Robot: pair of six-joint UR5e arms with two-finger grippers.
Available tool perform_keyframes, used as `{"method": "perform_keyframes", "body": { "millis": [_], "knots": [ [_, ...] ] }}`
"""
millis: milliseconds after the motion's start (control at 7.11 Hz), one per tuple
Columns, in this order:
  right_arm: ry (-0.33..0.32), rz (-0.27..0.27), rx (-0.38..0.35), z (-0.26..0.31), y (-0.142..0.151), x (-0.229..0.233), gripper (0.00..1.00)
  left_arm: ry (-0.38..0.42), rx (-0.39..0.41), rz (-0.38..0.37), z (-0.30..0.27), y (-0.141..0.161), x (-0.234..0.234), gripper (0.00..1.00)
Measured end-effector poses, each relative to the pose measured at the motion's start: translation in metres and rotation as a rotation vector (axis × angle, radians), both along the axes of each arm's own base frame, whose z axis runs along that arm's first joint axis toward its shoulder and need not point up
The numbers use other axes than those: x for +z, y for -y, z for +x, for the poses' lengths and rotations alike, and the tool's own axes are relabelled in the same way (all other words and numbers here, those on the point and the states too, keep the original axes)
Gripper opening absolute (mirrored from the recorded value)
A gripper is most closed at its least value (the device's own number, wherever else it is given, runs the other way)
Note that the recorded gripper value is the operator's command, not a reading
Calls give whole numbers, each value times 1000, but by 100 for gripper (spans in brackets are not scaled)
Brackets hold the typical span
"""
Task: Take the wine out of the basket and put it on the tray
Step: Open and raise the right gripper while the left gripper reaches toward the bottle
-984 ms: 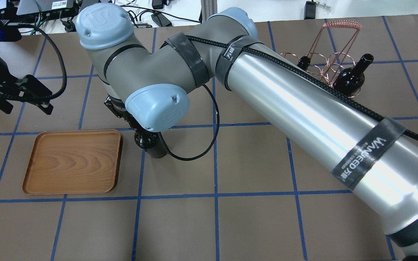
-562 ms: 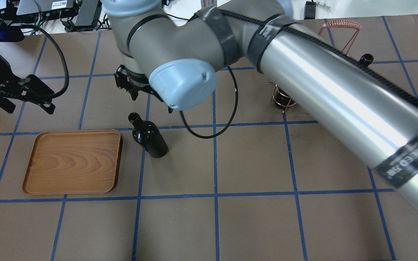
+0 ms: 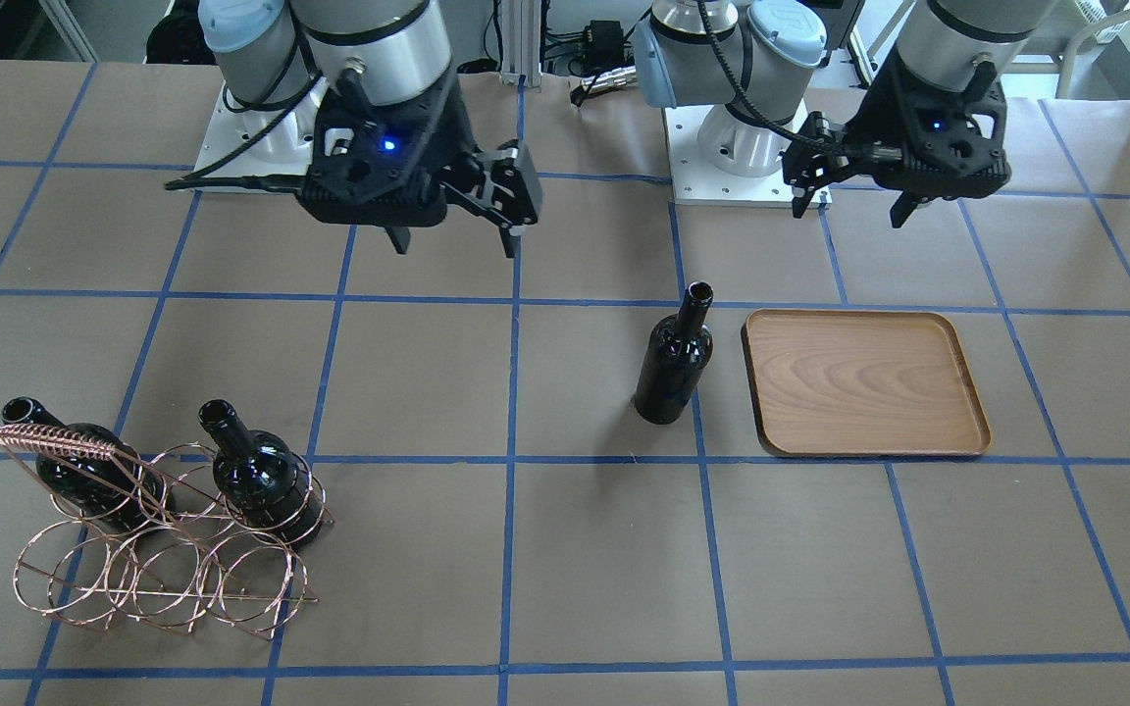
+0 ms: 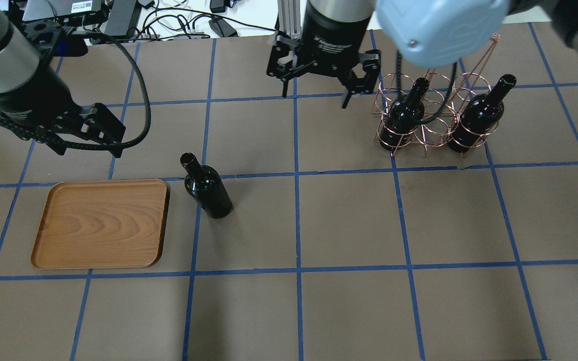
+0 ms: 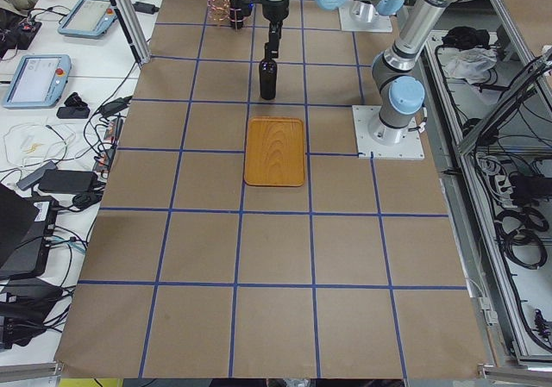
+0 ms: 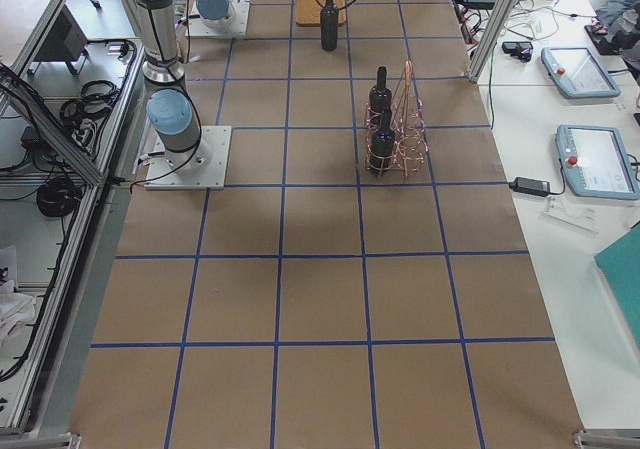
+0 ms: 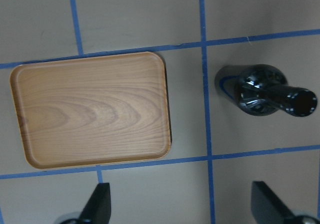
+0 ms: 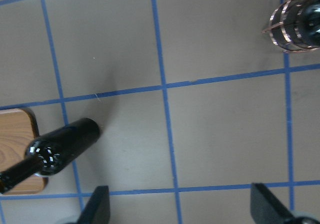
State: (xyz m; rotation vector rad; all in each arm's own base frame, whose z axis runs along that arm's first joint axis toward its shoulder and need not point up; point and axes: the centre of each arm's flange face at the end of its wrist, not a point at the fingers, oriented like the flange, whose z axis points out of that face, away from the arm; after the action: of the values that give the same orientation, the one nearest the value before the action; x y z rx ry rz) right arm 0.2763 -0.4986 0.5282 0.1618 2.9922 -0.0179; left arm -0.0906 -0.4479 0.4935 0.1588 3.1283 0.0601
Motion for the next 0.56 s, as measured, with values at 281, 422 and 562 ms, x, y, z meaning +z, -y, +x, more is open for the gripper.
{"method": "perform_keyframes", "body": {
  "millis": [281, 422, 562],
  "knots": [
    [-90, -14, 103, -54, -26, 30, 100, 1, -45, -3, -52, -9, -4, 100],
    [-119, 3, 139, -65, -42, 32, 100, 1, -73, -11, -71, -11, -13, 100],
    [-131, 12, 155, -69, -52, 30, 100, 0, -90, -21, -81, -10, -28, 100]
  ]
}}
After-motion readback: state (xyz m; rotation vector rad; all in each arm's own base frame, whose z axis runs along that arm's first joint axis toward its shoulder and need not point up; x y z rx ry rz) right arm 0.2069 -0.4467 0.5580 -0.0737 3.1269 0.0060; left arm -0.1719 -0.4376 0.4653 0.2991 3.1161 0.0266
